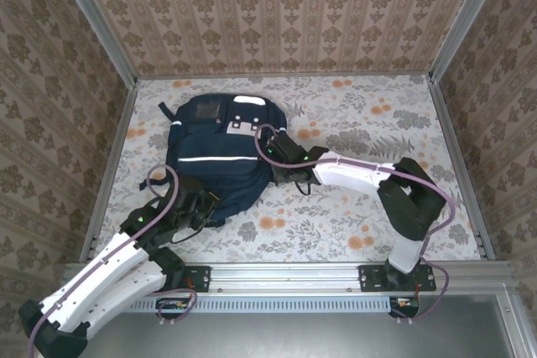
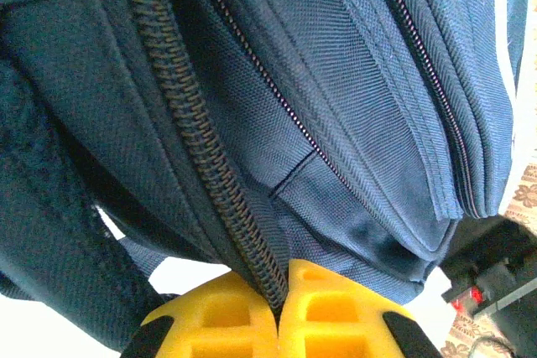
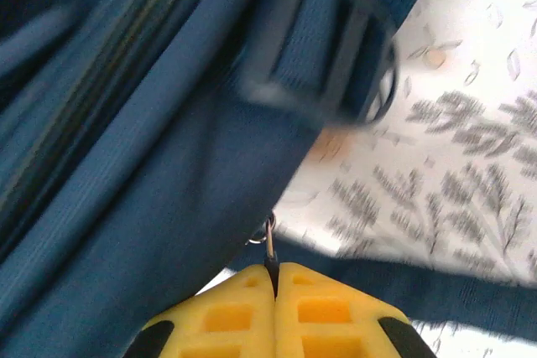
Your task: Pack the student bag
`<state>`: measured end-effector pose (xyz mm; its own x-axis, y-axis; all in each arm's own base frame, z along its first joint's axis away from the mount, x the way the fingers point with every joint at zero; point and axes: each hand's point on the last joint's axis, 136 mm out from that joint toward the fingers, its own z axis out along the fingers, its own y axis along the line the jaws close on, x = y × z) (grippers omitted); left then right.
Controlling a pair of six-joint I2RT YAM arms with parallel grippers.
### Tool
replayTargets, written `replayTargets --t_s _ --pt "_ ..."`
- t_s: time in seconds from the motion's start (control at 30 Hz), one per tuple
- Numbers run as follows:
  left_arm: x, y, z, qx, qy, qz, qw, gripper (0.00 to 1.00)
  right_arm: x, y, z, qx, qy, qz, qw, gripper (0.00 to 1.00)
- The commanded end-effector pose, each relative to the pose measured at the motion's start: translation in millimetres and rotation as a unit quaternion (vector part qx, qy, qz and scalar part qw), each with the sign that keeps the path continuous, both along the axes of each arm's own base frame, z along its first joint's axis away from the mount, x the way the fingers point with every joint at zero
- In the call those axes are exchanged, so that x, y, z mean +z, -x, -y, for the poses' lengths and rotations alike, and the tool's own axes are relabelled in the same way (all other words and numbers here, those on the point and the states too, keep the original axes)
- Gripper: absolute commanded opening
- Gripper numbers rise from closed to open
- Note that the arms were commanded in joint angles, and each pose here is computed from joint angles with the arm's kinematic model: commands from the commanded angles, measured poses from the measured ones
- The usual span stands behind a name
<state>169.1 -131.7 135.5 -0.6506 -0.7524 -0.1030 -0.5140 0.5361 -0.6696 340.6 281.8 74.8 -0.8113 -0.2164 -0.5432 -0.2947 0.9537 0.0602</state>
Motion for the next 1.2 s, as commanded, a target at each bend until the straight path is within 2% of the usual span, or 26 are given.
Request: replayTargets --t_s 0.0,0.27,0.4,0.53,0.57,0.6,0.67,0.7,0.8,0.93,1.0,1.17 --pt "0.4 13.5 -21.8 -0.006 -0.038 0.000 0.999 0.00 7.0 -53.9 37.5 -0.064 0.066 0.055 0.994 0.00" --pt "10.2 25.5 -24.4 -0.040 -0.029 0.008 0.999 0.00 -13.3 -116.4 69.5 -0.135 0.071 0.033 0.988 0.00" --pt "12.0 25.4 -20.5 -0.053 -0.023 0.012 0.998 0.00 -16.2 -125.5 88.5 -0.158 0.074 0.026 0.984 0.00" --pt "14.4 10.1 -0.8 -0.070 0.008 0.034 0.997 0.00 -10.9 -122.4 87.0 -0.147 0.056 0.025 0.987 0.00" --pt "14.8 5.1 5.4 -0.076 0.013 0.037 0.996 0.00 -8.6 -121.4 87.3 -0.147 0.053 0.026 0.987 0.01" --pt "14.4 -0.1 11.7 -0.084 0.015 0.038 0.996 0.02 -5.3 -119.7 88.7 -0.147 0.052 0.028 0.987 0.11" --pt "15.6 -9.1 21.7 -0.104 0.007 0.041 0.994 0.26 3.2 -117.2 92.5 -0.151 0.050 0.032 0.987 0.41" --pt "17.0 -12.6 24.3 -0.113 -0.003 0.039 0.993 0.42 9.3 -115.0 94.3 -0.152 0.048 0.035 0.987 0.48" --pt "24.4 -21.1 25.3 -0.137 -0.050 0.037 0.989 0.70 31.5 -106.8 98.5 -0.150 0.036 0.049 0.987 0.51" --pt "48.3 -37.7 17.4 -0.164 -0.125 0.062 0.977 0.94 66.4 -90.1 110.3 -0.154 0.018 0.078 0.985 0.55" --pt "63.2 -48.4 8.6 -0.177 -0.165 0.077 0.967 1.00 83.2 -80.0 118.8 -0.161 0.012 0.093 0.983 0.61" --pt "94.5 -81.8 -27.5 -0.194 -0.255 0.082 0.944 1.00 118.5 -52.5 148.8 -0.184 0.007 0.140 0.973 0.86"
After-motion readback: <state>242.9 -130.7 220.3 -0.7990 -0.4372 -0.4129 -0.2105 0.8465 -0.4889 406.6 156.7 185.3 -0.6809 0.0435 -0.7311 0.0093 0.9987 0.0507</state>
